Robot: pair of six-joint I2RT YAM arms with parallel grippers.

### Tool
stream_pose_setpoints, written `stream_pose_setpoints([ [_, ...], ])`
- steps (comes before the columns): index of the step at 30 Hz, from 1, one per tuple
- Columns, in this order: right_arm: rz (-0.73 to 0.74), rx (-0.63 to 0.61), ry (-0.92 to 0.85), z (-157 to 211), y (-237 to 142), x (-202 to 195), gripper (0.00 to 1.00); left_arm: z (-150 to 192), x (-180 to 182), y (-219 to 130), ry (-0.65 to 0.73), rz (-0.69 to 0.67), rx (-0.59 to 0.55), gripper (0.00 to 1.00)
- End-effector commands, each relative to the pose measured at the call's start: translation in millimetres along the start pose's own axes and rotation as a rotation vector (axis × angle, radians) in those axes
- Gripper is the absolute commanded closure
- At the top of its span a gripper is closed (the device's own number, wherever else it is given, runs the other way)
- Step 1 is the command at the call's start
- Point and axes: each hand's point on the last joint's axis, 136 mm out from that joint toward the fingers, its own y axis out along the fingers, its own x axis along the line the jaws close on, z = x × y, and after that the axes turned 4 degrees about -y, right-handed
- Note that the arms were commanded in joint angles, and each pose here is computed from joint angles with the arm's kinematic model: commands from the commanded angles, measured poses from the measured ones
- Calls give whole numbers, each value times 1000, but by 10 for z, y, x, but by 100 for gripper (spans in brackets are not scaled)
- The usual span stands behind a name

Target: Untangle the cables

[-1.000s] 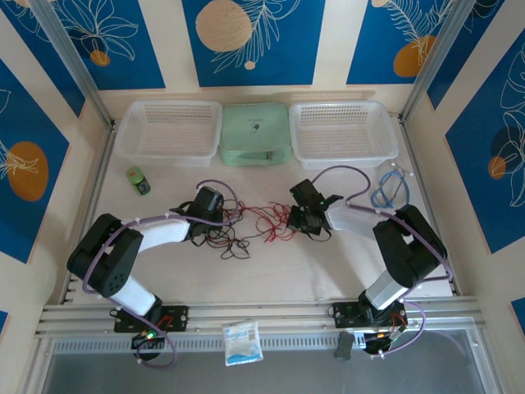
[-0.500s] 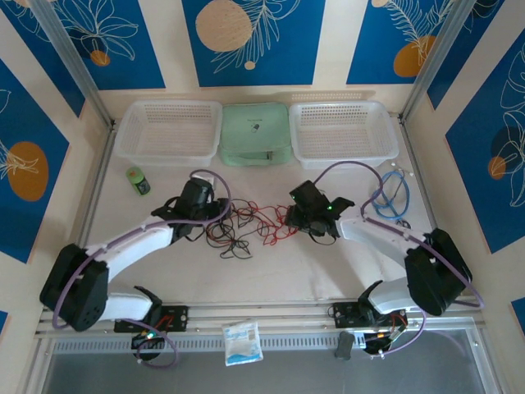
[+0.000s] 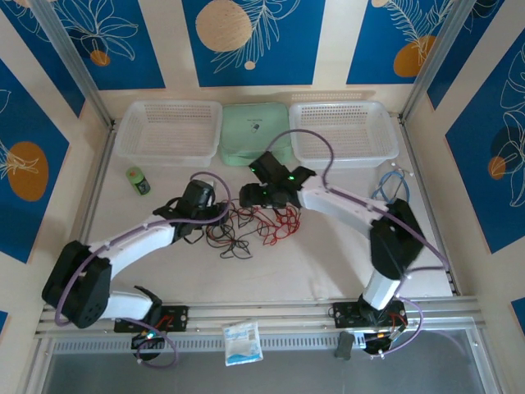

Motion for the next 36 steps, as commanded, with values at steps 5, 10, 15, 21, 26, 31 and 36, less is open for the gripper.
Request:
stream_pose_setpoints([
  [5,17,144,-4,27,670,-25,26,37,-37,422,-24,37,24,56],
  [10,78,221,24,207,1022,-235,33,139,-4,609,-54,47,51,92],
  [15,166,243,27,367,1060,-474,54,220,-190,628,-74,171,74,100],
  [21,298,210,45,491,778,-936,91,227,-675,492,-107,461,100,100],
  [26,397,173,87,602,410,-1375,100,203,-1011,379,-128,645,119,100],
  [31,423,126,126,627,73,-1634,100,136,-969,351,-120,601,94,100],
  [36,387,70,157,557,-190,-1721,100,39,-795,264,-56,461,66,100],
])
